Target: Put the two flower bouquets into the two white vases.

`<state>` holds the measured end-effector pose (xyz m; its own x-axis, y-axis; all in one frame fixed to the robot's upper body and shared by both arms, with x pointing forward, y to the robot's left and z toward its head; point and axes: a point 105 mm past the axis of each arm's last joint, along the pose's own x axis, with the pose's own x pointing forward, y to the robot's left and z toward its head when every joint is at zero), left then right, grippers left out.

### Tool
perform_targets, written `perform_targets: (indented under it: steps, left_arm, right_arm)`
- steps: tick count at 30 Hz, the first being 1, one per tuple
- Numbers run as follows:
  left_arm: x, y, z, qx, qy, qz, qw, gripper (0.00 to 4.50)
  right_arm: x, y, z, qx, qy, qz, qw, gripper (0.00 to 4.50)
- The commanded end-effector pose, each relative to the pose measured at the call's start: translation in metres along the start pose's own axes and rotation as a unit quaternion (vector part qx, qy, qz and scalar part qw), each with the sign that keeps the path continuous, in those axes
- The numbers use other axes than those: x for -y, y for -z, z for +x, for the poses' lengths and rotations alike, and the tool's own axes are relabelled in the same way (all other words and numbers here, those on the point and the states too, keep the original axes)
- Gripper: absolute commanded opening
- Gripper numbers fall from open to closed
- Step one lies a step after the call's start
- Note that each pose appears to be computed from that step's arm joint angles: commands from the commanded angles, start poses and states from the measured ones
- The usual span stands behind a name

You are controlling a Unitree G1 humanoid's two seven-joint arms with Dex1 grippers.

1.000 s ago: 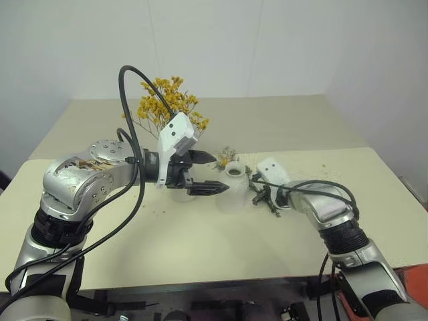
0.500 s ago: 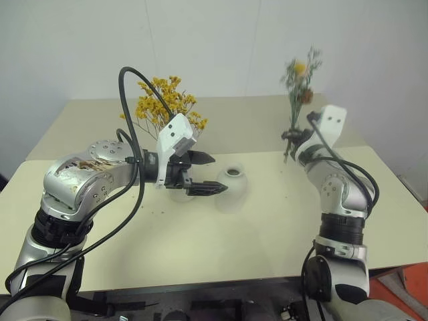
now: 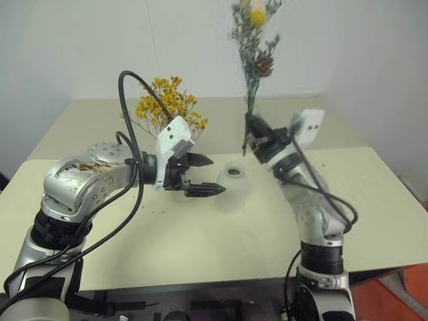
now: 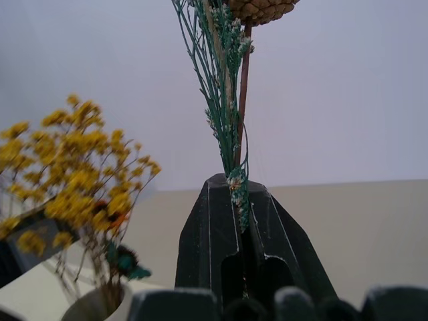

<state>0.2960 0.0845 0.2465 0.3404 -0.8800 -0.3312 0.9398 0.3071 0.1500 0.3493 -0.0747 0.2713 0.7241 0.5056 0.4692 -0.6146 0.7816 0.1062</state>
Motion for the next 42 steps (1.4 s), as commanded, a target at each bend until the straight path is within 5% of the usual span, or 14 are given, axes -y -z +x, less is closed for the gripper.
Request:
perform_targets:
  steps: [1,24,38,42]
  left_arm:
    - [-0.001,-0.01,-0.007,0.015,-0.015,0.028,0.999,4.5]
    - [-0.002,-0.012,-0.008,0.01,-0.016,0.03,0.999,4.5]
    - [-0.003,-0.013,-0.008,0.01,-0.016,0.033,0.999,4.5]
    - [-0.003,-0.013,-0.008,0.01,-0.016,0.034,0.999,4.5]
  right_arm:
    - [-0.019,-0.02,-0.003,0.05,-0.035,-0.028,0.998,0.03]
    - [-0.029,0.012,-0.017,0.036,-0.034,-0.059,0.997,0.03]
    - [-0.028,0.02,-0.022,0.032,-0.024,-0.079,0.996,4.47]
    - [-0.026,0.021,-0.025,0.029,-0.02,-0.081,0.996,4.47]
